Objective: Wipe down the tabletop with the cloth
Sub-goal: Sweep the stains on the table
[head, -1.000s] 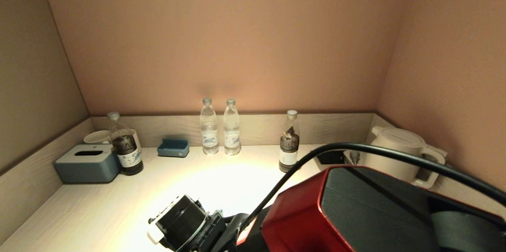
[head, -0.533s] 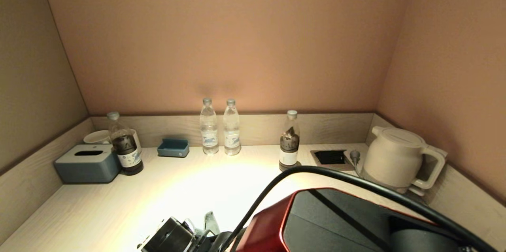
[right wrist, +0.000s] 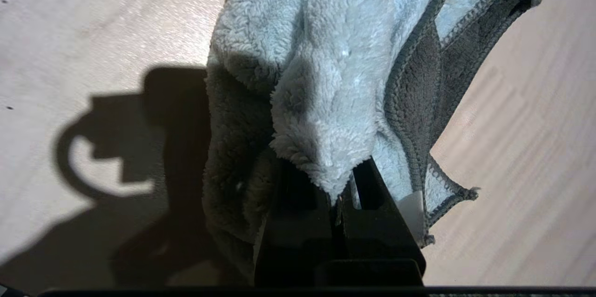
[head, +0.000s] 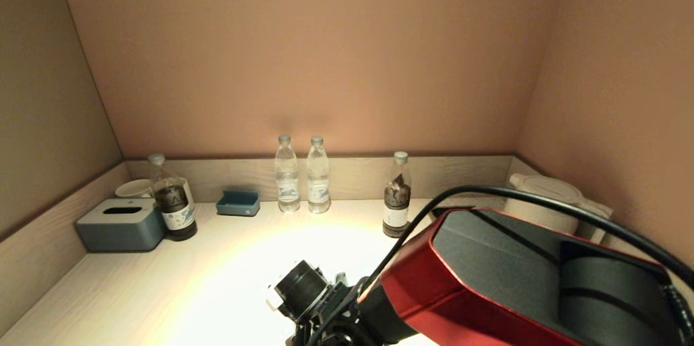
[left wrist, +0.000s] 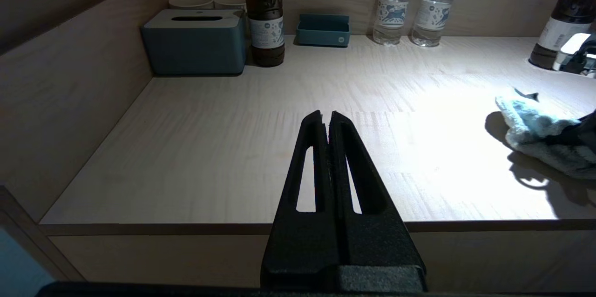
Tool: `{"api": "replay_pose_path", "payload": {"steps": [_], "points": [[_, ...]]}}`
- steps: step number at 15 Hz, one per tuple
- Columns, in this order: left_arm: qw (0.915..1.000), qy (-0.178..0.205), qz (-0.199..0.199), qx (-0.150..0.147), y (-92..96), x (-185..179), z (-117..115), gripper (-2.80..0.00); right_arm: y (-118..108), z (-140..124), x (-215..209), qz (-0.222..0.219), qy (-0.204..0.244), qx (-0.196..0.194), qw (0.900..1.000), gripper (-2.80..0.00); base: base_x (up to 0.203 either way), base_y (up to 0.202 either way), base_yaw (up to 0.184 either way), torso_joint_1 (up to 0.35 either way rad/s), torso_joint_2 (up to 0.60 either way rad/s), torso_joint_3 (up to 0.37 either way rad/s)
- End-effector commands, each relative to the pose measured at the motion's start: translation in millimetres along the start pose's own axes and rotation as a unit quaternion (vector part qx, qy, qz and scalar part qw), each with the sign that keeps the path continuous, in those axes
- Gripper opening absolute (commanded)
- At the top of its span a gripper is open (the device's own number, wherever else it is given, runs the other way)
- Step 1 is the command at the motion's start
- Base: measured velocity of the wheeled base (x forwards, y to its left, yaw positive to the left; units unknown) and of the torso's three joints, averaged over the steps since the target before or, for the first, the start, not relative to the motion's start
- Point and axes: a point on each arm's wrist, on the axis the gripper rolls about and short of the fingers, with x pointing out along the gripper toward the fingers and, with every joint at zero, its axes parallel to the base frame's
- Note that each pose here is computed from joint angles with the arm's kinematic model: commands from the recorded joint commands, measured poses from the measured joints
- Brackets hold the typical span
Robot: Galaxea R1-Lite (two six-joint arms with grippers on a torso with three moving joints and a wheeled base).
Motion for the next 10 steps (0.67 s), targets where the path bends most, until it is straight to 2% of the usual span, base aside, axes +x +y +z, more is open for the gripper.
{"api": "replay_pose_path", "payload": {"steps": [1, 4, 10], "points": [[1.0000, 0.000, 0.000, 0.000, 0.0, 0.0, 0.2, -2.80, -16.4, -5.1, -9.4, -0.009, 0.006, 0.014, 1.000, -2.80, 0.000, 0.000, 0.000, 0.000, 0.00, 0.000], [1.0000, 0.000, 0.000, 0.000, 0.0, 0.0, 0.2, -2.80, -40.5, -21.3, -21.3, -0.023, 0.023, 0.034, 0.999, -2.80, 0.000, 0.000, 0.000, 0.000, 0.00, 0.000], [1.0000, 0.000, 0.000, 0.000, 0.0, 0.0, 0.2, -2.80, -96.2, -72.7, -43.6, -0.059, 0.066, 0.093, 0.992, -2.80, 0.000, 0.000, 0.000, 0.000, 0.00, 0.000]]}}
